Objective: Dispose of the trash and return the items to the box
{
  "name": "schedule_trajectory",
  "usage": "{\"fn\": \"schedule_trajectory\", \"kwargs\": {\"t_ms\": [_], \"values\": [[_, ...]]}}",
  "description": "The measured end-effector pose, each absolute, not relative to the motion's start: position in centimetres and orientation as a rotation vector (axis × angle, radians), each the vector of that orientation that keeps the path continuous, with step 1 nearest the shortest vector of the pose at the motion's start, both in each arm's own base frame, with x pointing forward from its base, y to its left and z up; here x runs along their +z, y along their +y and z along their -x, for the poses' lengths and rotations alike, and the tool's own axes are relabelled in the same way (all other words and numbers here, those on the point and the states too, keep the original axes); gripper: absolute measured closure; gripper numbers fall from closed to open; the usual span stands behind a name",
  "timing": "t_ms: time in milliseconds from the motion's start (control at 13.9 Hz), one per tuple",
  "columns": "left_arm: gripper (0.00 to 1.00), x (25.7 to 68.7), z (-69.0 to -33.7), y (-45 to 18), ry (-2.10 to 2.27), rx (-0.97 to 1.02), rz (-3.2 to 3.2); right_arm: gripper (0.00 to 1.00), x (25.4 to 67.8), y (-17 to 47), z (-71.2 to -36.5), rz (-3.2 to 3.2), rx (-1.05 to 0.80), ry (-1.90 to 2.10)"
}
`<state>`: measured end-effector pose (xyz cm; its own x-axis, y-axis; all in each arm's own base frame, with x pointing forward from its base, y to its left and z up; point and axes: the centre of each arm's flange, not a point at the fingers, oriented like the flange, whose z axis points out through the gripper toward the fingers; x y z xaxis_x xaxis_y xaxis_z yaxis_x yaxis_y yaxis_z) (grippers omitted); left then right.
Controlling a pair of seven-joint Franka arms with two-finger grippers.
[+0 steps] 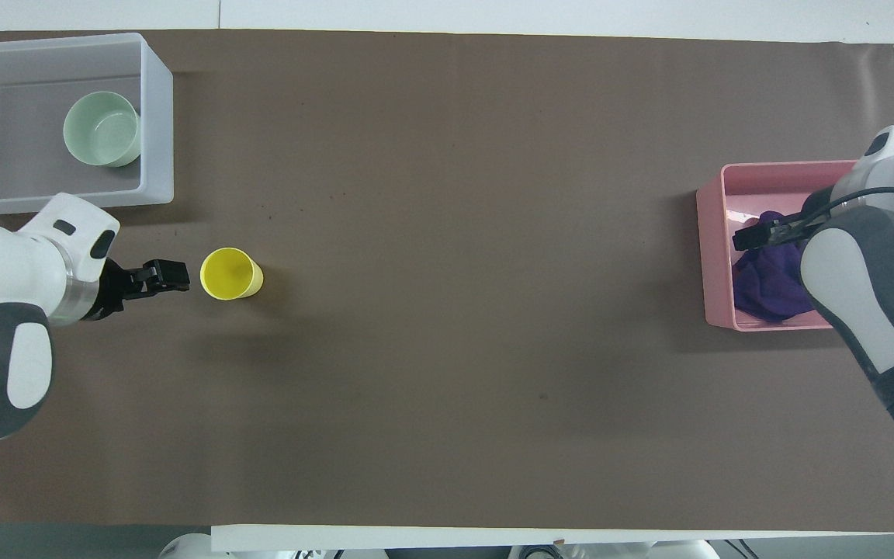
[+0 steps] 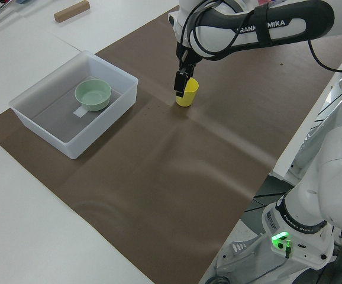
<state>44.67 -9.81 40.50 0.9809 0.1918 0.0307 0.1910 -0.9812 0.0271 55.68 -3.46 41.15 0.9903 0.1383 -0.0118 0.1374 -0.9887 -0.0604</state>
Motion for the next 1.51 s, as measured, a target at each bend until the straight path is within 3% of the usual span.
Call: {"fn": "schedule_trajectory", "kwargs": {"t_ms": [288,505,577,793,1009,1081,1297,1514], "values": [[0.0,37.2,-44.3,-11.0,0.351,0.149,-3.081,0.0,43.7,3.7,-56.4,3.084,0.05,-0.041],[0.0,36.6,-44.7,-11.6,0.366,0.171,-3.067,0.0,48.8,4.7,-56.7,3.083,0.157,-0.043],[0.11,36.3,-44.8,-11.6,0.386,0.175,-3.06,0.0,51.1,4.4,-56.7,3.083,0.177,-0.052],[0.56,35.6,-45.1,-11.6,0.401,0.173,-3.051,0.0,56.4,3.1,-55.9,3.097,0.226,-0.103],[0.9,36.1,-45.5,-11.9,0.423,0.192,-3.038,0.0,60.5,0.3,-54.5,3.13,0.237,-0.167],[0.97,37.2,-46.1,-12.5,0.439,0.221,-3.023,0.0,61.4,-0.2,-54.0,3.137,0.23,-0.163],[0.97,42.9,-48.6,-14.5,0.485,0.245,-2.988,0.0,63.2,-1.7,-52.7,3.149,0.205,-0.116],[0.97,50.8,-53.7,-12.3,0.551,0.31,-2.947,0.0,63.9,-2.8,-51.9,3.147,0.214,-0.12]]}}
